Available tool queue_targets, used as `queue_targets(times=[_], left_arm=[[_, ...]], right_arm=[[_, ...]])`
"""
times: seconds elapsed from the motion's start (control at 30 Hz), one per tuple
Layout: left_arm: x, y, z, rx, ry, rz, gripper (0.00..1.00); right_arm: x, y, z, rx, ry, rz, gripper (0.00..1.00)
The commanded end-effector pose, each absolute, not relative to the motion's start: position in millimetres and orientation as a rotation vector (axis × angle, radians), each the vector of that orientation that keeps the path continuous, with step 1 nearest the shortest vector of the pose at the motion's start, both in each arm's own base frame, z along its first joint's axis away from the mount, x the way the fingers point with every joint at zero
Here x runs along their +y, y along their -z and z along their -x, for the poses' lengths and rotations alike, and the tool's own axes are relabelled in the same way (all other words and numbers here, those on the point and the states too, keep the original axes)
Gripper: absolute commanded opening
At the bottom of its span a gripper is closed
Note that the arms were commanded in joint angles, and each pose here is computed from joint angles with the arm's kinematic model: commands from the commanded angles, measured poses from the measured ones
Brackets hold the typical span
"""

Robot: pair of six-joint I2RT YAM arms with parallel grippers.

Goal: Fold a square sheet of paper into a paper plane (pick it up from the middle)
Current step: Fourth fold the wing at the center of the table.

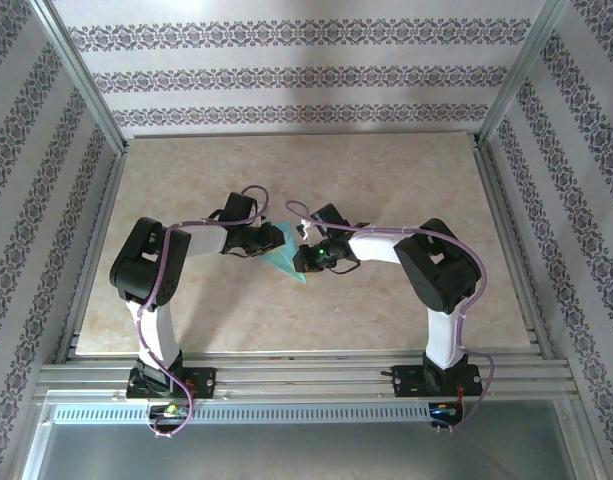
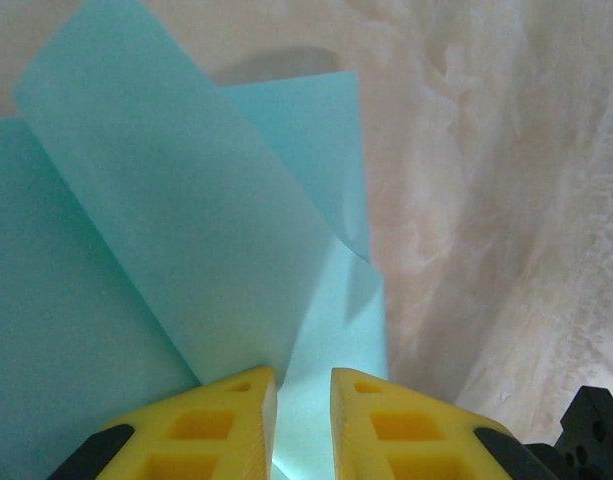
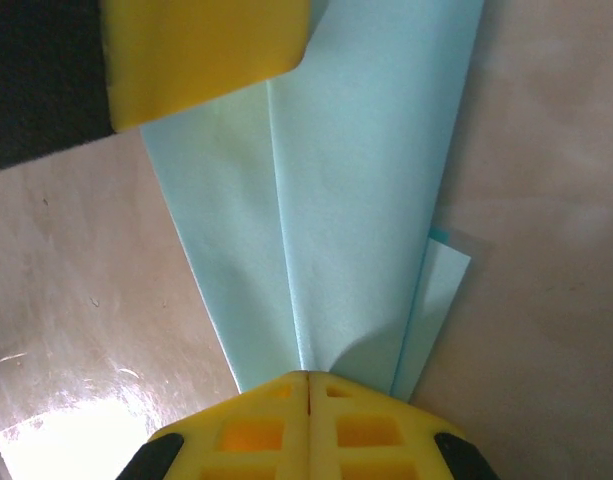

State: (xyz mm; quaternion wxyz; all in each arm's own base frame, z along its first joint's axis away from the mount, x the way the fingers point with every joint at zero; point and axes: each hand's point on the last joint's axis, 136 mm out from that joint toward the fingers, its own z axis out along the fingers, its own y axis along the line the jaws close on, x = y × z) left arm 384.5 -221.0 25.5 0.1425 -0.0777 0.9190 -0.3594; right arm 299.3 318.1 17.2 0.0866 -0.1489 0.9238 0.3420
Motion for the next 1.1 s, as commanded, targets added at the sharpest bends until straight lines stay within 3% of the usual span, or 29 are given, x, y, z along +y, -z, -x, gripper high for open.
queue_targets(times=[0.0, 0.37, 1.07], left_arm=[[-205, -11, -389, 2.697, 0.915, 0.249, 0.21], [-191, 17, -370, 2.882, 0.748, 0.306, 0.20], [-191, 29, -358, 2.956, 0.675, 0.299, 0.19]], right_arm=[[303, -7, -284, 2.831, -0.980, 0.440, 0.08], [318, -87, -311, 2.570, -1.106, 0.423, 0.08], [343, -27, -323, 2.694, -0.940, 0.472, 0.01]])
